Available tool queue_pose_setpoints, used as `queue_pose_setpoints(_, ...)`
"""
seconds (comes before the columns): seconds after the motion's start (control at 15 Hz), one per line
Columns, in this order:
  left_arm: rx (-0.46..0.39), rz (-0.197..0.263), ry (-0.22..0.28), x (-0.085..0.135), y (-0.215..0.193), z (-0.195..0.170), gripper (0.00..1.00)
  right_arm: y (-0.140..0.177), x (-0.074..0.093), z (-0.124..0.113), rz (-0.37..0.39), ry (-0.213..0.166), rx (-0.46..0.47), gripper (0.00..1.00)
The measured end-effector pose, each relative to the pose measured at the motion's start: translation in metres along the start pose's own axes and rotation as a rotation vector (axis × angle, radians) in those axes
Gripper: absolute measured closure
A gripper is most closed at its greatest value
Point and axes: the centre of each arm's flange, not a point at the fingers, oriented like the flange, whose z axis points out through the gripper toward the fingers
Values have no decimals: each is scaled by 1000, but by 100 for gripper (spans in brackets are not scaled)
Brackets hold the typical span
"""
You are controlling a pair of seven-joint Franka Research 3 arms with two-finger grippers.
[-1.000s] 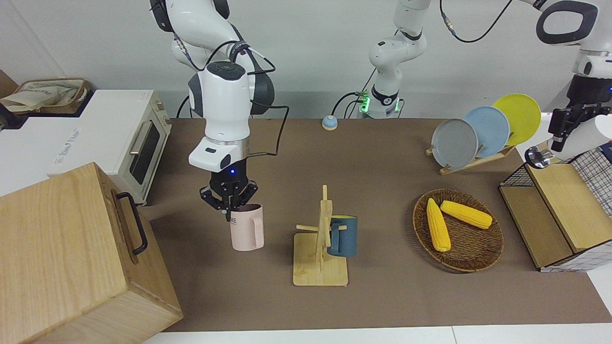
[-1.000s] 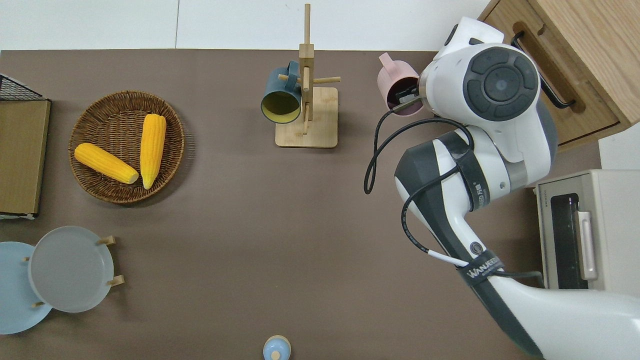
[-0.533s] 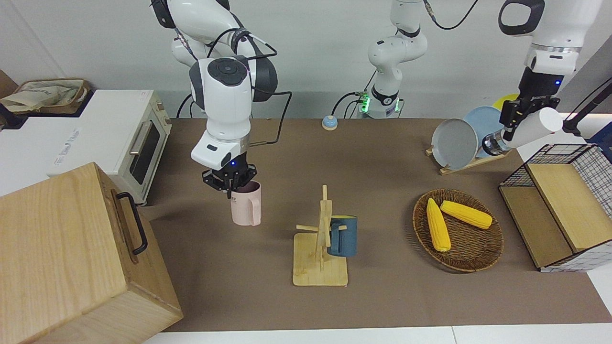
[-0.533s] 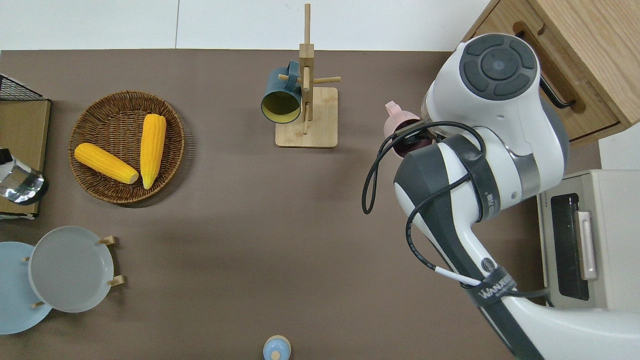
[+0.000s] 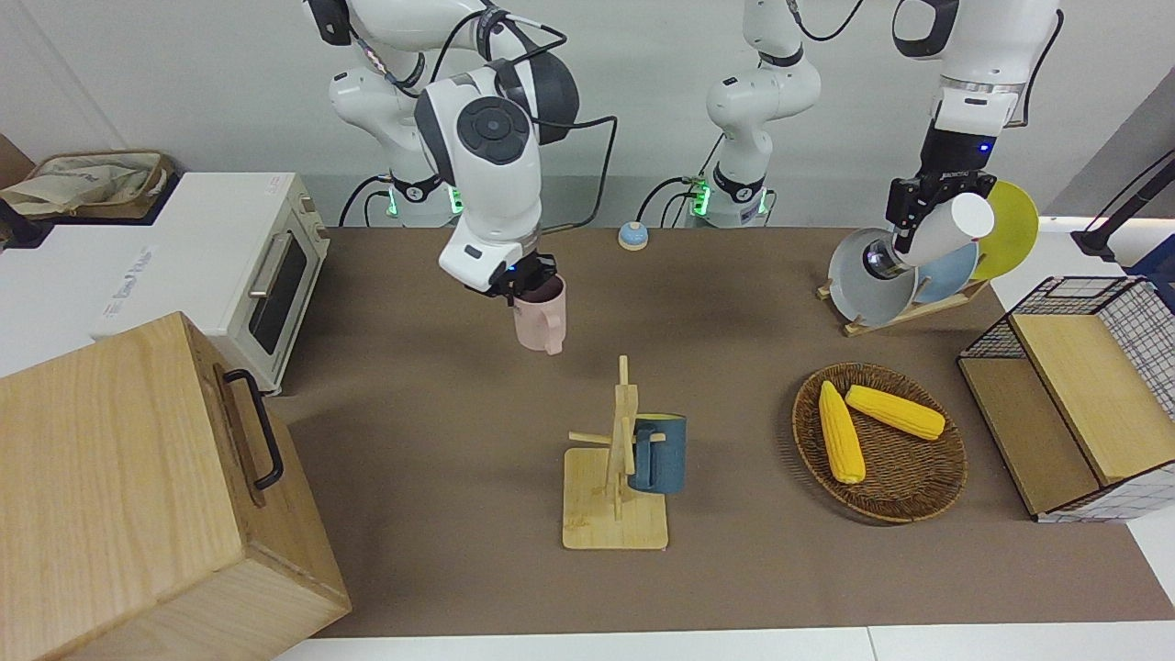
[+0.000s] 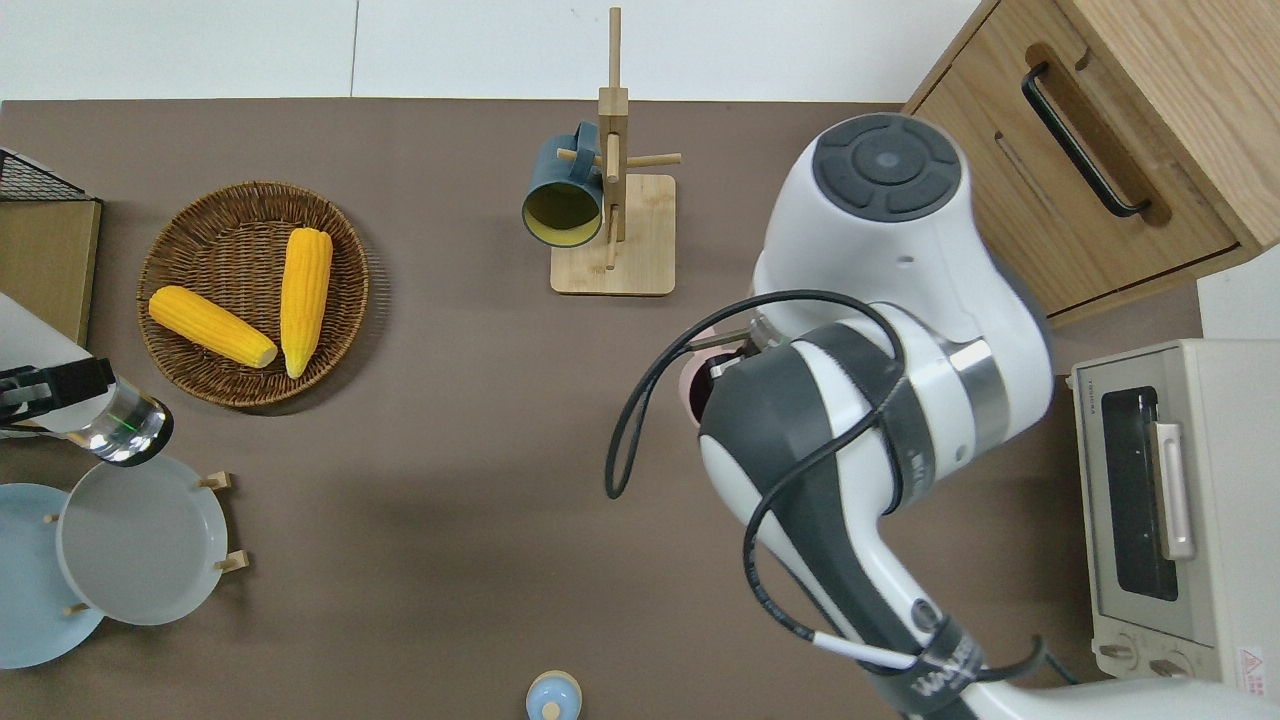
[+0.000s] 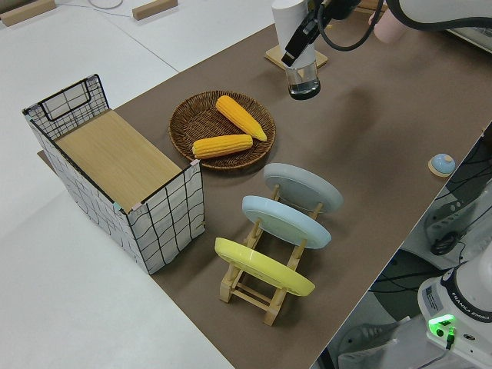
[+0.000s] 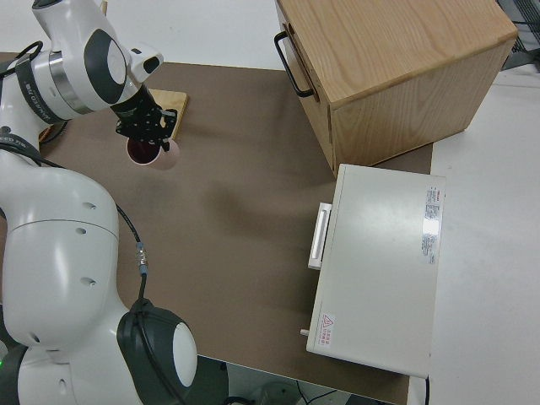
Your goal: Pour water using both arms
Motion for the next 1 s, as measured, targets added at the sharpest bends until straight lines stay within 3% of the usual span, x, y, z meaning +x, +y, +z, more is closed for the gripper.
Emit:
queue_pose_setpoints(0.27,5,15,-11,-18,8,1,37,-63,-5,29,101,-50,61,95)
queue_pose_setpoints(0.6,6,31,-20,-30,16,3,37,-130,12,72,226,-32,150,95)
queue_pose_setpoints(0.8,8,32,-28,-35,16,6,37,-162,18,83,270,-19,198,95)
queue_pose_setpoints(1.0,9,33,-34,-38,16,8,37,-185,20,99,307,-30,229,95)
